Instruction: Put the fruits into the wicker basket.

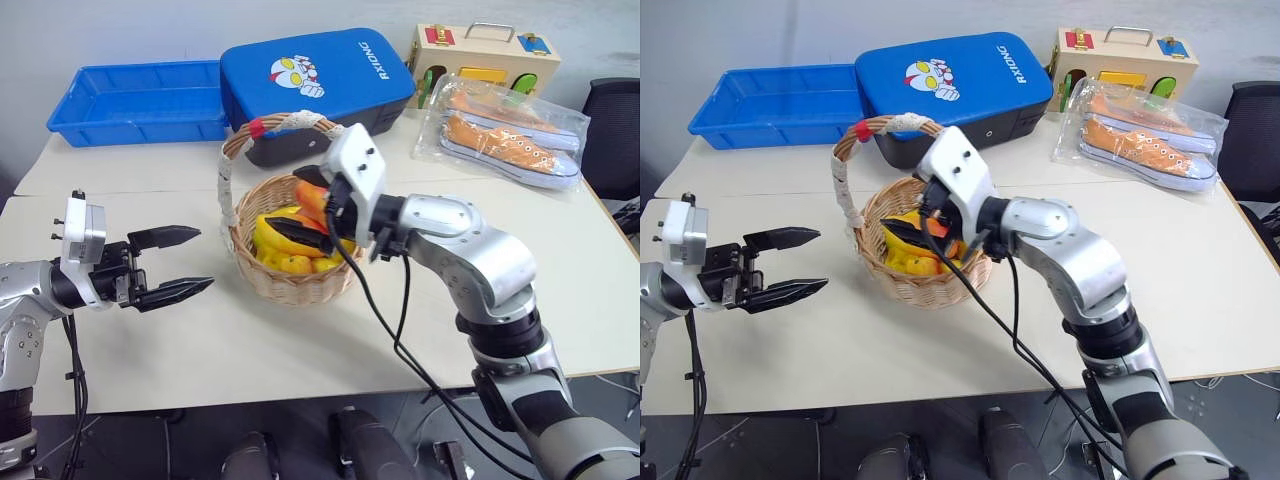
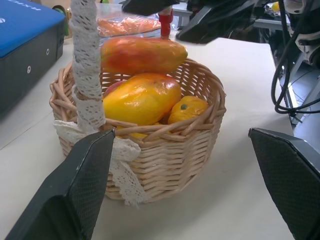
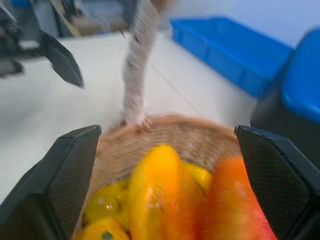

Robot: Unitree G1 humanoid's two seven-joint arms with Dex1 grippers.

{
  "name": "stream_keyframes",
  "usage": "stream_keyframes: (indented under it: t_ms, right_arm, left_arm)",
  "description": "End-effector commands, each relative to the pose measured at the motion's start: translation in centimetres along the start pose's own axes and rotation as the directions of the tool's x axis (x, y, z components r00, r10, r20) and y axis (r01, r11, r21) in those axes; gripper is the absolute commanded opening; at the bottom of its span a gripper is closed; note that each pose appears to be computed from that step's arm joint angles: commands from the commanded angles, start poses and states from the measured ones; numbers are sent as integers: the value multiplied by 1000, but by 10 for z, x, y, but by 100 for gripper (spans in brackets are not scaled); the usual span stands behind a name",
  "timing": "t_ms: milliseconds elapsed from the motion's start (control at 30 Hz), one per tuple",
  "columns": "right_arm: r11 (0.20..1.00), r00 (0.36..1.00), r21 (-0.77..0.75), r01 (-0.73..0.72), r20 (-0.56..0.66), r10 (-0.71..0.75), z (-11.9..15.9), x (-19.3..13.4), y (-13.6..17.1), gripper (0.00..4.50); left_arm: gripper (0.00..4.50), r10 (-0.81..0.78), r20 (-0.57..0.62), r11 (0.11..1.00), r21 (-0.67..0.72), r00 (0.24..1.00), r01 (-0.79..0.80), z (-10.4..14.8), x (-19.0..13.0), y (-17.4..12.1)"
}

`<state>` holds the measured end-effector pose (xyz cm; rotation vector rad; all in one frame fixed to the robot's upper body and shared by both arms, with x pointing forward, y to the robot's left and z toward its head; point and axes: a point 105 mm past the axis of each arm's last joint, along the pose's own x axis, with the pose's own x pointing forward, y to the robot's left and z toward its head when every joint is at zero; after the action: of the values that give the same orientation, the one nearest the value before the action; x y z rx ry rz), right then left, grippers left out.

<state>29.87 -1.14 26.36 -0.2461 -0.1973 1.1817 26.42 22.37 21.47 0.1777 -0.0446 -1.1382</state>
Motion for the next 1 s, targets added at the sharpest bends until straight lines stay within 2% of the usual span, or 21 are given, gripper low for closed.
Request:
stream_keyframes:
  t_ms: [33, 133, 200, 233, 300, 333, 433, 533, 667, 833, 1000]
  right_arm:
    - [990, 980, 3, -144, 136, 143, 15, -36, 18, 449]
    - [980, 977, 34, -197, 95, 193, -7, -68, 26, 449]
    - [987, 987, 42, -157, 35, 155, -31, -98, 22, 449]
    - [992, 993, 43, -118, 20, 117, -40, -113, 17, 449]
    - [993, 993, 38, 110, -44, -108, -67, -174, -18, 449]
    - [980, 978, -14, 197, -63, -197, -73, -200, -31, 449]
    - [966, 961, -93, 240, -118, -250, -86, -230, -47, 449]
    - [969, 972, -132, 207, -84, -219, -82, -221, -66, 449]
    - [989, 997, -126, 78, -17, -81, -62, -172, -90, 449]
    - [987, 992, -92, -128, -5, 128, -52, -113, -95, 449]
    - [948, 948, -8, -318, -30, 318, -53, -68, -85, 449]
  left_arm:
    - [450, -8, 21, 999, 33, 1000, 7, 8, -1, 0]
    - [450, -10, 15, 999, 37, 1000, 9, 6, -1, 2]
    - [450, -6, 9, 999, 42, 1000, 6, 6, -2, 3]
    - [450, -2, 8, 999, 42, 1000, 1, 7, -3, 4]
    - [450, 18, -3, 1000, 22, 1000, -18, 7, -12, 8]
    - [450, 23, -6, 1000, -1, 1000, -23, 7, -16, 9]
    - [450, 38, -5, 999, -7, 999, -38, 10, -21, 12]
    - [450, 38, 10, 999, 10, 999, -39, 16, -20, 13]
    - [450, -12, 9, 1000, 2, 1000, 12, 18, -16, 7]
    - [450, -57, 5, 998, -21, 998, 57, 17, -10, 1]
    - [450, -81, 6, 996, -19, 997, 82, 17, -2, -4]
